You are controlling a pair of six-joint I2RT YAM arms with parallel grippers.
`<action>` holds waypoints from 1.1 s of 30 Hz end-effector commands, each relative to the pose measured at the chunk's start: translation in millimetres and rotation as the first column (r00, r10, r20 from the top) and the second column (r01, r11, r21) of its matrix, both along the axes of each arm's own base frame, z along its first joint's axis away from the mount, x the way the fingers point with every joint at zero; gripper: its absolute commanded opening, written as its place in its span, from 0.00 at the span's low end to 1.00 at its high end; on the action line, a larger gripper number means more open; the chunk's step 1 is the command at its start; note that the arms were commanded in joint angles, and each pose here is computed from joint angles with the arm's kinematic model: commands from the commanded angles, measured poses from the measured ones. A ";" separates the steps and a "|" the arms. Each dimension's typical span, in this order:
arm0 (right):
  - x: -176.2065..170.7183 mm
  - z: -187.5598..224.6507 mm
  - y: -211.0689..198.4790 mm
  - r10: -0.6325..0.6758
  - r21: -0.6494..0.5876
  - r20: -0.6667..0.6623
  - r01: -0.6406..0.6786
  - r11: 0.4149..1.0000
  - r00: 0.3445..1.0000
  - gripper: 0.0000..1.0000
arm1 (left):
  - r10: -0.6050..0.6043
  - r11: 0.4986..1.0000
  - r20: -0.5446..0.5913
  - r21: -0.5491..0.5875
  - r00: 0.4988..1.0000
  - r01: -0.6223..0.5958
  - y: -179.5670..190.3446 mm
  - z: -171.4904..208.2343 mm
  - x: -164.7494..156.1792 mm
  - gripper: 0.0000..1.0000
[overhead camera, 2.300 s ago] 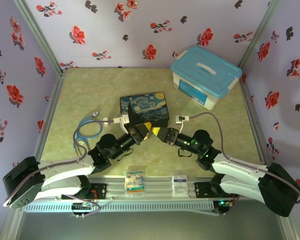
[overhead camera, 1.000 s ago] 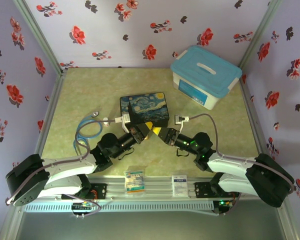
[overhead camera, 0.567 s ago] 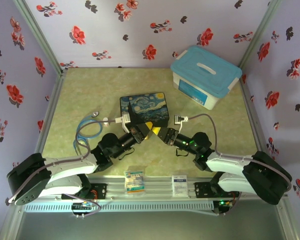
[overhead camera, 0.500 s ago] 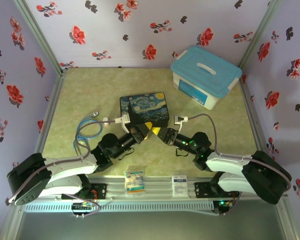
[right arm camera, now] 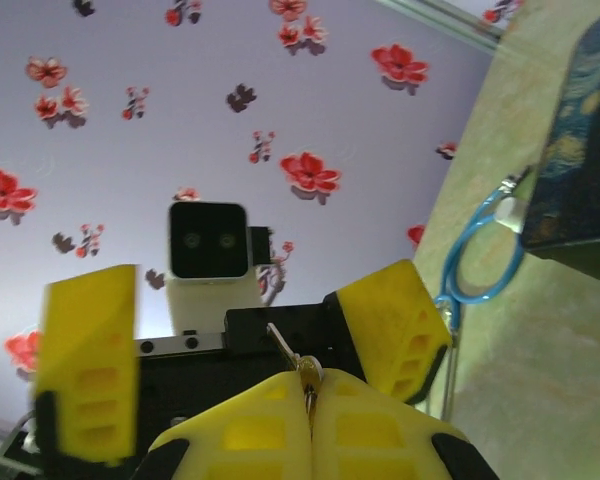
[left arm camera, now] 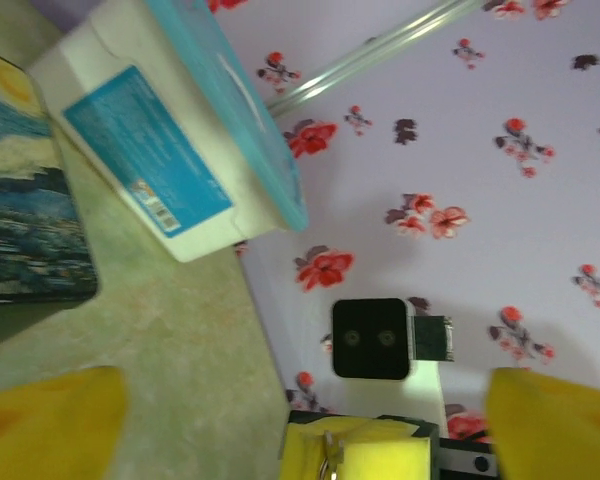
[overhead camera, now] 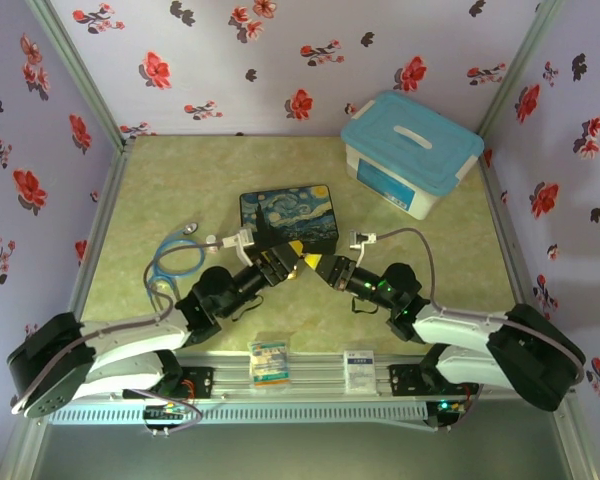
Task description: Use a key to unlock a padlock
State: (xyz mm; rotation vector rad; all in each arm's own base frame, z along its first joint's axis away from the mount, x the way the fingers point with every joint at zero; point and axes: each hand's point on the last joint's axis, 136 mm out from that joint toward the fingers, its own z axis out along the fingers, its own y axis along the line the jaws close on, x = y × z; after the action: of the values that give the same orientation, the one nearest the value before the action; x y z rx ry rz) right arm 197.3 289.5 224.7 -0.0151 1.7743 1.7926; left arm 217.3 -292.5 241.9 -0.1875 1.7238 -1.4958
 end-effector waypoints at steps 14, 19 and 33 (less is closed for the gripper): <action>18.0 -88.0 -83.8 -0.334 -0.564 -0.045 0.252 0.786 0.941 0.00 | -0.052 0.683 -0.179 0.711 0.982 0.166 8.4 -102.7 9.4 0.91; 17.7 -93.7 -86.6 -0.344 -0.568 -0.056 0.253 0.783 0.937 0.00 | -0.075 0.639 -0.210 0.740 0.975 0.208 2.4 -132.2 18.7 0.86; 12.6 -106.4 -88.1 -0.346 -0.547 -0.087 0.245 0.801 0.934 0.00 | -0.056 0.542 -0.250 0.805 0.967 0.239 -1.7 -190.0 45.3 0.68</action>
State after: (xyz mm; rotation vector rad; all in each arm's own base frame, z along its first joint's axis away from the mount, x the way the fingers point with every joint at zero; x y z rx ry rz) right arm 208.7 204.5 117.8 0.1831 2.2378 1.0617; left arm 256.4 -287.1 48.9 0.3229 2.5209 -0.5763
